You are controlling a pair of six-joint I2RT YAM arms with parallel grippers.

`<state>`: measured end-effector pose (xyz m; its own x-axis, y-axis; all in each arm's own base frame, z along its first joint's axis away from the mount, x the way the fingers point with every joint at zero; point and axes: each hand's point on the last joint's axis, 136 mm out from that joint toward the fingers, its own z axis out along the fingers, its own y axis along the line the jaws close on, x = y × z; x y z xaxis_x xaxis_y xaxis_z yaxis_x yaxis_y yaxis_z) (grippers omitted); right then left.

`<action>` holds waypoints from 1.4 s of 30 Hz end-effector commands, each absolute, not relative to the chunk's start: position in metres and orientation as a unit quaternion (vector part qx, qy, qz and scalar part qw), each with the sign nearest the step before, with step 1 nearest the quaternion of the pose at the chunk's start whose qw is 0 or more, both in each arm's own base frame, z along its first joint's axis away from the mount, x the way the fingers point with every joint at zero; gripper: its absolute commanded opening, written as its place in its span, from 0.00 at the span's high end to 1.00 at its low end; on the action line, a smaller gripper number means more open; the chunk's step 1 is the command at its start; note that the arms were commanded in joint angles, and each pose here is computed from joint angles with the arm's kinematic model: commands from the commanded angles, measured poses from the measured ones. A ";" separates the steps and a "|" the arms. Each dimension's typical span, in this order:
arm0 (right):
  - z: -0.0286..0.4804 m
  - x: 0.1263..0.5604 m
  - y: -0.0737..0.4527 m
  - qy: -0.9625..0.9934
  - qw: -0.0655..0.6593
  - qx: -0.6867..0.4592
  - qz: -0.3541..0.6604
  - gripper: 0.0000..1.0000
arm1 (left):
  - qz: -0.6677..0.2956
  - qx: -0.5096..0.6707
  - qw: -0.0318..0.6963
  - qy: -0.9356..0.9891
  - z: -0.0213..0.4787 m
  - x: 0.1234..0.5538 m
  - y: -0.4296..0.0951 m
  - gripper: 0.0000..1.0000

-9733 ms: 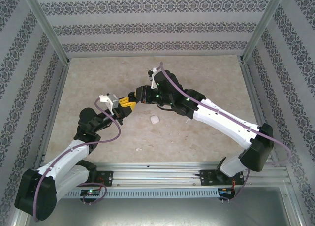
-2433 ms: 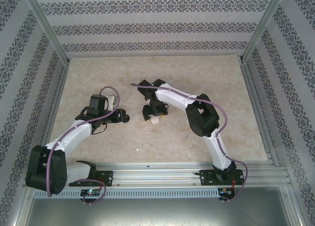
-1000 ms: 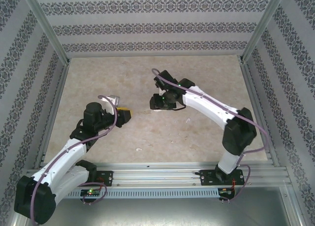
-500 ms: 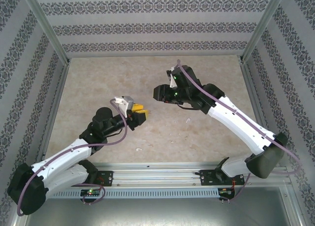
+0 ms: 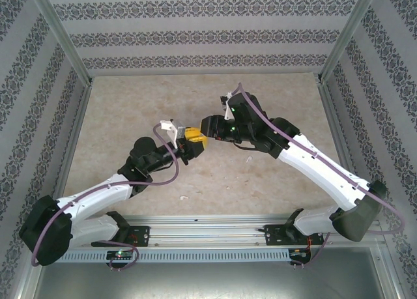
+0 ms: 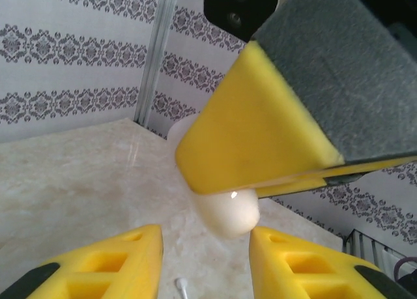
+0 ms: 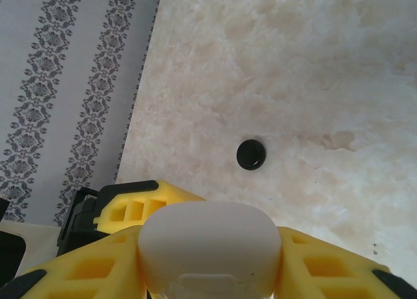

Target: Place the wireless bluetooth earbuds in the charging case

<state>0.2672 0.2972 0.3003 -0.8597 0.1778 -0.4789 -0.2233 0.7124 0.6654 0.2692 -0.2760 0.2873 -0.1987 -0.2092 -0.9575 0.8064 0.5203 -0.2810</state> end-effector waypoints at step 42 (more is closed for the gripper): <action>0.318 0.258 0.320 0.865 0.244 -0.025 0.438 0.57 | -0.505 0.192 0.628 0.560 0.343 0.274 -0.287 0.65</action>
